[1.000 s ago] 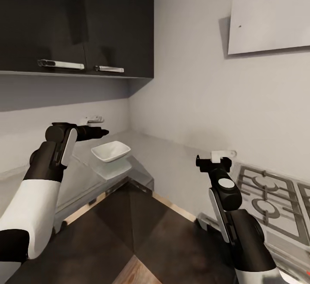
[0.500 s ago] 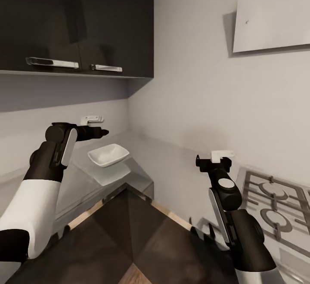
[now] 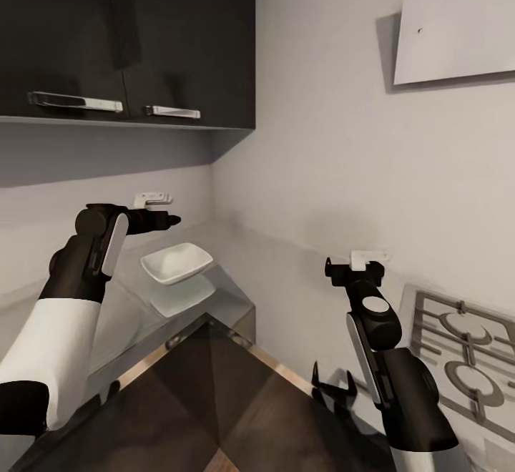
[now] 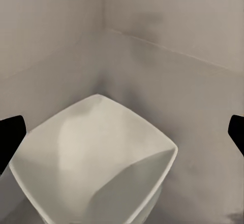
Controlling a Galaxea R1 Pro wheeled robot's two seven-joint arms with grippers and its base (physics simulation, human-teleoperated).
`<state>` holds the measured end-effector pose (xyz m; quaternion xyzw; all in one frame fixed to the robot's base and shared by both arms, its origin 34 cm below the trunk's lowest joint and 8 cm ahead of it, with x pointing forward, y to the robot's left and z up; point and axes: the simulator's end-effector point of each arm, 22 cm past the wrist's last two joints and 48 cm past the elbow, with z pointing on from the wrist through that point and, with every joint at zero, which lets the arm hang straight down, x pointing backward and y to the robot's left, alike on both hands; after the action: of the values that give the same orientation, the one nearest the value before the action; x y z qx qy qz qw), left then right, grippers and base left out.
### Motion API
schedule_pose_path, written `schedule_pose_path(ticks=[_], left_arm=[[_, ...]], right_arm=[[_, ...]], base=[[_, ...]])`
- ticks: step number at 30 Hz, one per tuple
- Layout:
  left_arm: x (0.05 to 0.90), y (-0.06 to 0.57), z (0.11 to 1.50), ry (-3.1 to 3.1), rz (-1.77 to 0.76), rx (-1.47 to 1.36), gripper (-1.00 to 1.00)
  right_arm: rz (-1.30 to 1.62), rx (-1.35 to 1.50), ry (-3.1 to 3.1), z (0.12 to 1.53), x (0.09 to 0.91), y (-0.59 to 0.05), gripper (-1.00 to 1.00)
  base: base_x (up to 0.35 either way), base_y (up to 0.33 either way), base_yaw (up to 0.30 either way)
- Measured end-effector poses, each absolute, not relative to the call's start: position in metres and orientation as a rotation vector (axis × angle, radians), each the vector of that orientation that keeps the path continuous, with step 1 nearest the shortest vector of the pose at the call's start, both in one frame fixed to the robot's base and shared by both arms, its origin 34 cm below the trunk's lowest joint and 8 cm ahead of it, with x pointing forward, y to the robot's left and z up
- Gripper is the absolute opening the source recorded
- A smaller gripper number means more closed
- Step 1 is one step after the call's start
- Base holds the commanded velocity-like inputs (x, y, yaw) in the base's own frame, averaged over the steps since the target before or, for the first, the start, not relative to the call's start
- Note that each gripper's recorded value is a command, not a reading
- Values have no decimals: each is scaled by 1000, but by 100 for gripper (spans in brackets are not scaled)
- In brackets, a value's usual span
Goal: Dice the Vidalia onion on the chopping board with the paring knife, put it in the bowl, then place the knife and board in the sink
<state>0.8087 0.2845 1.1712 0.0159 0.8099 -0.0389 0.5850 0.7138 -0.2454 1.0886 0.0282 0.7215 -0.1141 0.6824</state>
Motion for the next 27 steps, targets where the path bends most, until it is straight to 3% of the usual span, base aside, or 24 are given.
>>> schedule_pose_path(ticks=[12,27], left_arm=[[809,284,1171,1889,-91,37,100],[809,284,1172,1888,-91,37,100]], right_arm=[[-256,63,1618,1089,714,-245,100],[-256,63,1618,1089,714,-245,100]], base=[[93,2,0],[156,101,0]])
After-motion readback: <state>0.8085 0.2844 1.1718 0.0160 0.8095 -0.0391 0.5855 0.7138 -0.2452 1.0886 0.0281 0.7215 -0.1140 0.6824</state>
